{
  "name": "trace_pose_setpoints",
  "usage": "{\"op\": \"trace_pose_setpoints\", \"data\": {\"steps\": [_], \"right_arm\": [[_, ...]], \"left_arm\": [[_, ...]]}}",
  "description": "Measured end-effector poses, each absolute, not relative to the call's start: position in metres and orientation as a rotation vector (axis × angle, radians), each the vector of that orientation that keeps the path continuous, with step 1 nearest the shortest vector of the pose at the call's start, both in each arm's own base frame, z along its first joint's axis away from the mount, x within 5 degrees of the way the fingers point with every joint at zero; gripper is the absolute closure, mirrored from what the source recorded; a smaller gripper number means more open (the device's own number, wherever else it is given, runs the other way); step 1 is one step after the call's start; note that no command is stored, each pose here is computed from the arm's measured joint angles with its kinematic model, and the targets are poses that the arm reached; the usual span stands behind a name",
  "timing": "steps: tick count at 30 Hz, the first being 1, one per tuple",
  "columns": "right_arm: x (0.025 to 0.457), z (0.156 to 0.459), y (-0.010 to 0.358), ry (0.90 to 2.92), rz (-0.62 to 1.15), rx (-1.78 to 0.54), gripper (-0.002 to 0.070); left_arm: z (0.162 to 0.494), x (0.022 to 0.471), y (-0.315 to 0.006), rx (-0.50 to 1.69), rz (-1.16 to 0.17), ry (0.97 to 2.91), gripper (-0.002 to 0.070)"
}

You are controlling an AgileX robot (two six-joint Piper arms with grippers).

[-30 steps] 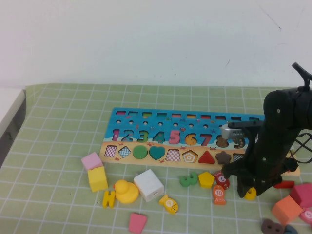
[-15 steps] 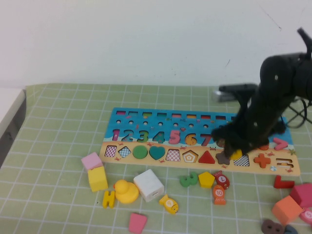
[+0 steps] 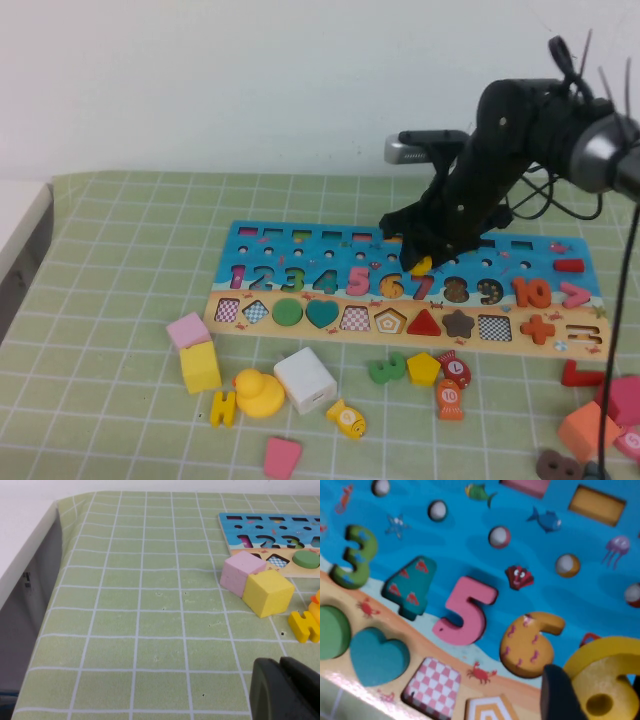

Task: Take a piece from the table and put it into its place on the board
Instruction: Place the "number 6" into the hole of the number 6

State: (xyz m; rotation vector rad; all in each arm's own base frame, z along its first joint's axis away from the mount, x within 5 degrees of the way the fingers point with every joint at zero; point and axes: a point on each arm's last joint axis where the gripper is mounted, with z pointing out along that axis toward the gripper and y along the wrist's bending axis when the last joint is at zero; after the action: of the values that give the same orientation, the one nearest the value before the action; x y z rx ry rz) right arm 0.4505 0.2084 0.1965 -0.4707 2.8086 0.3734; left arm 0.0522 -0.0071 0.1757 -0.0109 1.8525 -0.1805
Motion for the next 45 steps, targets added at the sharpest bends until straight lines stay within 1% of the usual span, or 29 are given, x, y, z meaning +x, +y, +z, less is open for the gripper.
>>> {"op": "trace_pose_setpoints", "data": {"steps": [5, 10, 12, 21, 42, 45], "right_arm": [[0.454, 0.18, 0.226, 2.845, 0.374, -0.529, 0.0388], [0.448, 0.176, 0.25, 2.822, 0.372, -0.606, 0.0388], [0.447, 0.175, 0.254, 2.812, 0.356, -0.622, 0.0388], [0.451, 0.168, 0.25, 2.807, 0.262, -0.653, 0.0388], [0.45, 0.167, 0.248, 2.819, 0.237, -0.664, 0.0388], [0.45, 0.167, 0.248, 2.82, 0.234, -0.666, 0.0368]], "left_arm": [[0.176, 0.052, -0.007, -0.011, -0.18, 1.853, 0.0677], [0.176, 0.052, -0.007, -0.011, -0.18, 1.853, 0.0677], [0.176, 0.052, -0.007, -0.011, -0.18, 1.853, 0.0677], [0.176, 0.052, -0.007, -0.011, -0.18, 1.853, 0.0677], [0.176, 0.052, -0.007, -0.011, -0.18, 1.853, 0.0677], [0.176, 0.052, -0.007, -0.011, -0.18, 1.853, 0.0677]]}}
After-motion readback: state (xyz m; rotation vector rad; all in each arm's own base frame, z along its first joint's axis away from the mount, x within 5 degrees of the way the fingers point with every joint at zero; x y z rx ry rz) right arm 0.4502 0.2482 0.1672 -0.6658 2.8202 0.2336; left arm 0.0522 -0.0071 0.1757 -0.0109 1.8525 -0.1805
